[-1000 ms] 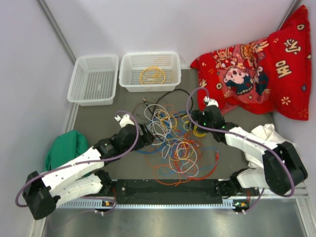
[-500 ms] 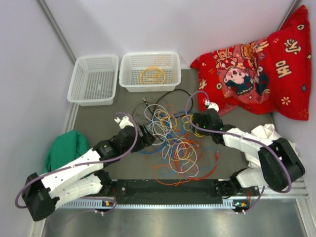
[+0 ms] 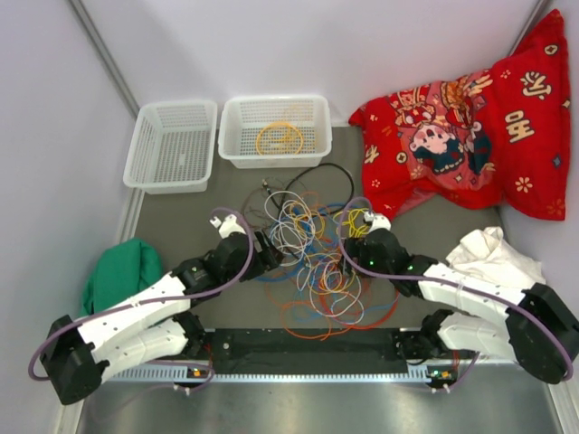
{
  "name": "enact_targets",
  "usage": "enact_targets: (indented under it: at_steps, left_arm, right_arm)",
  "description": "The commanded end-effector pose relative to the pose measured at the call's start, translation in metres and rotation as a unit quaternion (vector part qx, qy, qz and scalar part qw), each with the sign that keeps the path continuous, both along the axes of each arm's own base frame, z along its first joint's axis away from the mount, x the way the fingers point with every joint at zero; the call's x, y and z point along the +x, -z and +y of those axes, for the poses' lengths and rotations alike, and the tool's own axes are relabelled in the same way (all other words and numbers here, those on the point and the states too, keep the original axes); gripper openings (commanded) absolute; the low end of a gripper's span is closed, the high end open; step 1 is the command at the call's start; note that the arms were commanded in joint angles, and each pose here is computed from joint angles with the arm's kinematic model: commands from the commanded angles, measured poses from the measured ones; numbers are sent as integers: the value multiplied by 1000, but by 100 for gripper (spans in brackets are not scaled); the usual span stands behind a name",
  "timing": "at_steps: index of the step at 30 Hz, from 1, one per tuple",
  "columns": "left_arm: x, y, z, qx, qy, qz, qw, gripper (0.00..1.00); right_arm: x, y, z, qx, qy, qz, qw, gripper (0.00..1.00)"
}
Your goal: Untangle the cables
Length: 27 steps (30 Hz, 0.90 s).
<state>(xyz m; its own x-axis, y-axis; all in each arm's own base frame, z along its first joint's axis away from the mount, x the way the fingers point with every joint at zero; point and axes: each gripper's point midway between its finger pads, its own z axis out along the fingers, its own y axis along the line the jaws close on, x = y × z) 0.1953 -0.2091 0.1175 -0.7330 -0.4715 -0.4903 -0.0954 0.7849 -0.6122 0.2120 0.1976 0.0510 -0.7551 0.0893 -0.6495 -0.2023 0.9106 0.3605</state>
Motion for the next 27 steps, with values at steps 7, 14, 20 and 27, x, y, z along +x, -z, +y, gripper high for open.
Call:
enact_targets:
  at_steps: [7, 14, 20, 27]
  left_arm:
    - [5, -10, 1, -4, -9, -16, 1000, 83]
    - [17, -45, 21, -4, -49, -80, 996, 81]
    - [27, -102, 28, -45, -53, -194, 978, 83]
    - [25, -147, 14, -114, -9, -303, 946, 81]
  right_arm:
    - [-4, -9, 38, 8, -76, 19, 997, 1]
    - [24, -137, 64, 54, -99, -106, 988, 0]
    - [30, -275, 47, 84, -86, -235, 965, 0]
    - [4, -324, 35, 155, -86, -251, 951, 0]
